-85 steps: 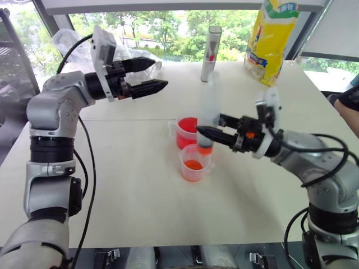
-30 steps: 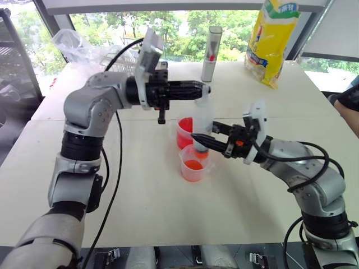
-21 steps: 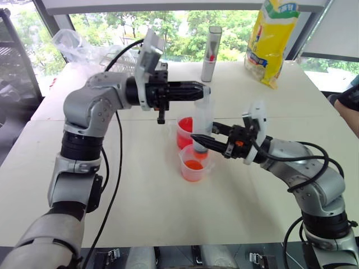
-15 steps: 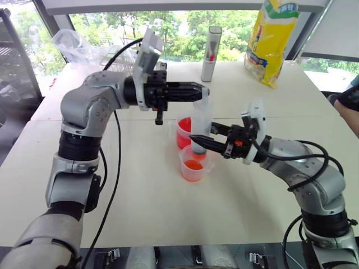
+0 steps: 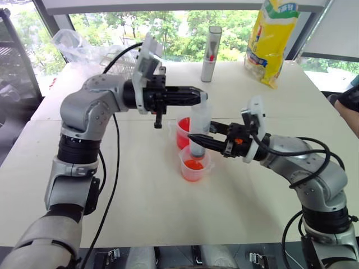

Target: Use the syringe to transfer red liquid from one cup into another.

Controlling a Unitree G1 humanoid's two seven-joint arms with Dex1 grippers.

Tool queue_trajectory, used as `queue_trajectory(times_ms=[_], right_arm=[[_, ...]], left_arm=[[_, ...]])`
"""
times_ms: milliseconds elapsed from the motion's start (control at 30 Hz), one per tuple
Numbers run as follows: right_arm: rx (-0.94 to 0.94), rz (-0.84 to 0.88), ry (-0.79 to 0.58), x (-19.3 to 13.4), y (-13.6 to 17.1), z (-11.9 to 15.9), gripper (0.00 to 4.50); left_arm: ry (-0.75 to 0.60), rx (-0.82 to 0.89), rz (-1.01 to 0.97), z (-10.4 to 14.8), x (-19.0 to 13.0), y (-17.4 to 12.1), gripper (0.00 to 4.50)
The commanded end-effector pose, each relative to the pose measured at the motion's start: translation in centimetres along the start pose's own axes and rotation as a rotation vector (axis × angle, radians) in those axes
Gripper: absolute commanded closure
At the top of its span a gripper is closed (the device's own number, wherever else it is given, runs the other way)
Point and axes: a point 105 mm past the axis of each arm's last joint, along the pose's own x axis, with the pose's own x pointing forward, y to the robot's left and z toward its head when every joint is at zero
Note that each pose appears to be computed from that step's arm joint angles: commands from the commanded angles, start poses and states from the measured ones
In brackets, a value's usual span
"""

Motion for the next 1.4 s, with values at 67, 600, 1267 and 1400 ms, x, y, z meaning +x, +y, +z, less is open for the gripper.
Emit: queue_trajectory(times_ms=[67,600,1267,1400], right_arm=[[-0.086,-0.005,-0.124,-0.4,-0.1,3.8,3.11],[-0.065,-0.007,-0.128,-0.5,-0.3,3.9,3.11],[-0.042,0.01,-0.098,-0.5,0.1,2.9,3.11],[-0.038,0.012,-0.098,-0.6,0.0,3.0,3.11]], left_arm=[[0.048,-0.028,-0.092,-1.5,1.4,-1.4,4.41],[0.076,-0.025,-0.074,-2.2,1.3,-1.4,4.41],[0.05,0.039,0.178,0.8,-4.5,0.9,0.06],[0.086,0.031,0.28,0.4,-7.7,0.7,0.06]])
